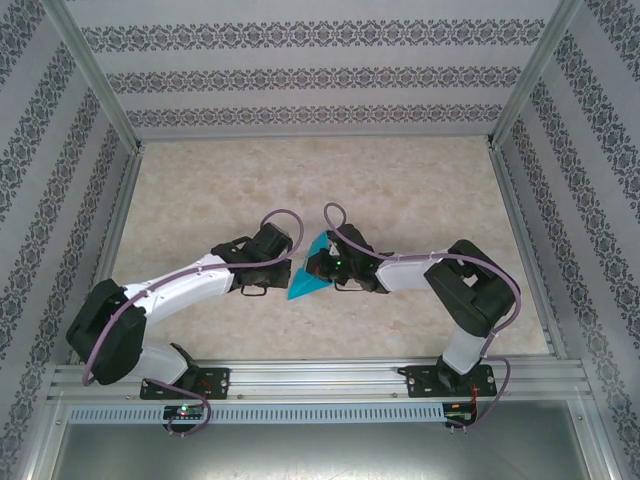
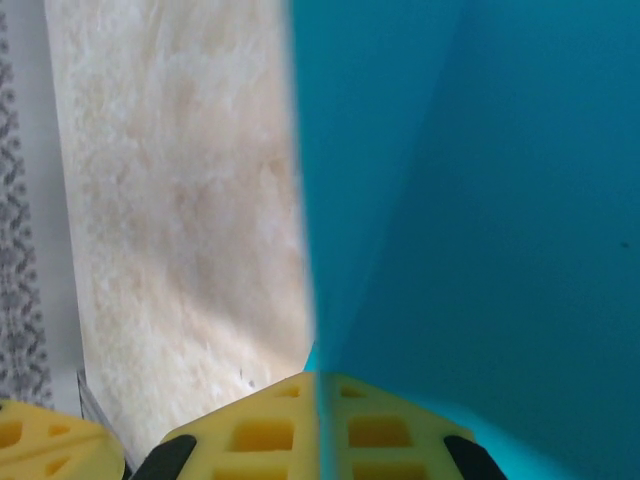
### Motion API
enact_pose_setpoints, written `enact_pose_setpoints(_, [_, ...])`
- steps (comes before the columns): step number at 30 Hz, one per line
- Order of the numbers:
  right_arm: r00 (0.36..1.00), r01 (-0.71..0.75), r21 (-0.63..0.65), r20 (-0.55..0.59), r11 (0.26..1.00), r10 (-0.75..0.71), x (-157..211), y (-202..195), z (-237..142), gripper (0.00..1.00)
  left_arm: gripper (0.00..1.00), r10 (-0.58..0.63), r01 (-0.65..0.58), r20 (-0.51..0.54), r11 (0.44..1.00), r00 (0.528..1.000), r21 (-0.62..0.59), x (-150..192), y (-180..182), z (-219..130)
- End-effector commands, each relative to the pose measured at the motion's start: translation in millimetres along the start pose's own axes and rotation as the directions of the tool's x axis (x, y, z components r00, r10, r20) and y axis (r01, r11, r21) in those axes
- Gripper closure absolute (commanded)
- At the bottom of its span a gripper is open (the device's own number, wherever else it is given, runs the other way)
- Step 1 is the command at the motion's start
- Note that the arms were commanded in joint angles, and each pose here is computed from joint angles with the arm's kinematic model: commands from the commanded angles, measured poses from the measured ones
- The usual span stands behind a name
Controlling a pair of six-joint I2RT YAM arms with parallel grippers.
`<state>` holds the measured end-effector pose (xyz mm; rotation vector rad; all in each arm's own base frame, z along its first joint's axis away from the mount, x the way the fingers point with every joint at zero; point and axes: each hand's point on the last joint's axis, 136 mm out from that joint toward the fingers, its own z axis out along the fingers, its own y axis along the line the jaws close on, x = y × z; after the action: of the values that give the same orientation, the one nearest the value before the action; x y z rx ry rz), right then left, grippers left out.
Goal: Fold a paper plane with a square sheet of paper (pick it up from the middle)
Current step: Fourth fold the wing at the center of the table.
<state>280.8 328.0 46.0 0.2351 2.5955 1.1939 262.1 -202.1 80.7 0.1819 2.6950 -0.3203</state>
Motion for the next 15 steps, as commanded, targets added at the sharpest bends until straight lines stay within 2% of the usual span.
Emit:
enact_pose_setpoints(1, [0.992, -0.04, -0.013, 0.117, 0.999, 0.041, -13.5, 19.5, 2.9, 0.94, 0.86, -0.016, 0.016, 0.037, 1.0, 0.999, 0.006, -4.6, 5.1, -4.1])
enact_pose_setpoints(6, [0.994, -0.043, -0.012, 0.104, 0.999, 0.044, -13.3, 19.2, 0.1, 0.7, 0.75, 0.03, -0.031, 0.014, 0.996, 0.999, 0.085, 3.0, -6.7, -3.9])
enact_pose_setpoints(15, [0.997, -0.009, -0.015, 0.077, 1.0, 0.01, -25.6, 10.3, -33.0, 0.65, 0.64, 0.056, -0.055, 0.0, 0.978, 0.998, 0.204, 13.1, -30.4, 1.1])
